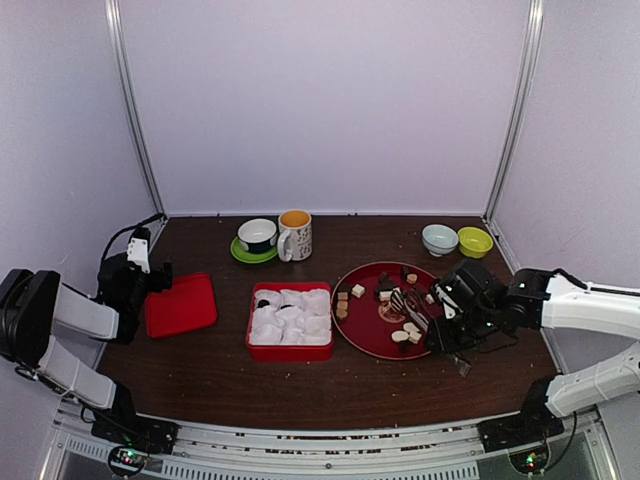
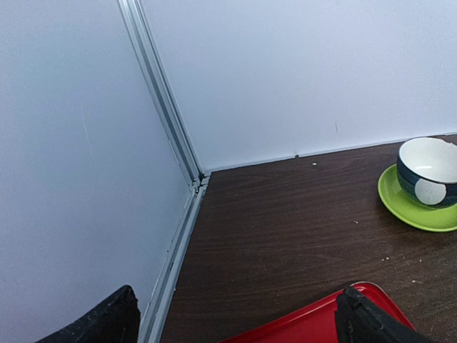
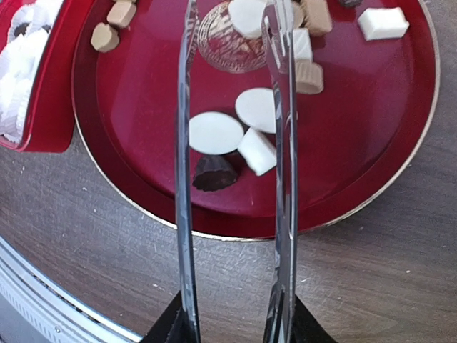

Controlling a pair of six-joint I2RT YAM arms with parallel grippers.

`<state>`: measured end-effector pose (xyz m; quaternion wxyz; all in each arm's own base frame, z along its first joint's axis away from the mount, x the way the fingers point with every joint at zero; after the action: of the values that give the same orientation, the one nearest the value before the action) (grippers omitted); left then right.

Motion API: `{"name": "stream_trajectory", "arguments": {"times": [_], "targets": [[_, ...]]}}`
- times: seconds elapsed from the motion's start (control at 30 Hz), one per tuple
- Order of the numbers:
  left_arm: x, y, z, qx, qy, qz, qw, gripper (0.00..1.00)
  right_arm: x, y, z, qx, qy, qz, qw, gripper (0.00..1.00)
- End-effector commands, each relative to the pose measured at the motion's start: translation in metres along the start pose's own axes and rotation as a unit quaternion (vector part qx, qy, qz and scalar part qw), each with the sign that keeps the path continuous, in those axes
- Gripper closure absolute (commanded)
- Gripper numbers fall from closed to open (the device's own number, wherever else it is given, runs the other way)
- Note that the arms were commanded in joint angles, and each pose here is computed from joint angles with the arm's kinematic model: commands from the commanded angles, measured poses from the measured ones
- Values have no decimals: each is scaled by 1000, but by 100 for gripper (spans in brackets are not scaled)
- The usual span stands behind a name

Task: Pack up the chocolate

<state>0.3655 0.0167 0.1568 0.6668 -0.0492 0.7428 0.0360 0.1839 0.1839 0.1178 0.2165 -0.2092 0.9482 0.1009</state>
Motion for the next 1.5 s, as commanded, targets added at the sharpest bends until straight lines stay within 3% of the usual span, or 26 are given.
{"name": "stream_trajectory", "arguments": {"times": [0.0, 0.67, 1.17, 1.47], "targets": [[-11, 0, -1, 4, -27, -5, 1000, 2, 0, 10, 10, -26, 15, -2, 1000, 63], [-11, 0, -1, 4, -27, -5, 1000, 2, -6, -4, 34, 12, 24, 31, 999, 63], [-11, 0, 0, 4, -28, -5, 1000, 2, -27, -13, 45, 59, 39, -3, 997, 63], [-11, 0, -1, 4, -27, -5, 1000, 2, -33, -9, 42, 53, 37, -10, 998, 70]]}}
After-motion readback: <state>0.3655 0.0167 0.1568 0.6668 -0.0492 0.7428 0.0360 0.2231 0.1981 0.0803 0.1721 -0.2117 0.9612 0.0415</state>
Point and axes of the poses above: each gripper's point midway between its finger pads, its own z axis out along the fingers, its own y axis along the line the jaws close on, x = y × z, the point moved 2 cm from there along -z, back along the fingers, and after that the axes turned 14 degrees about -z, right-handed, at the moved point
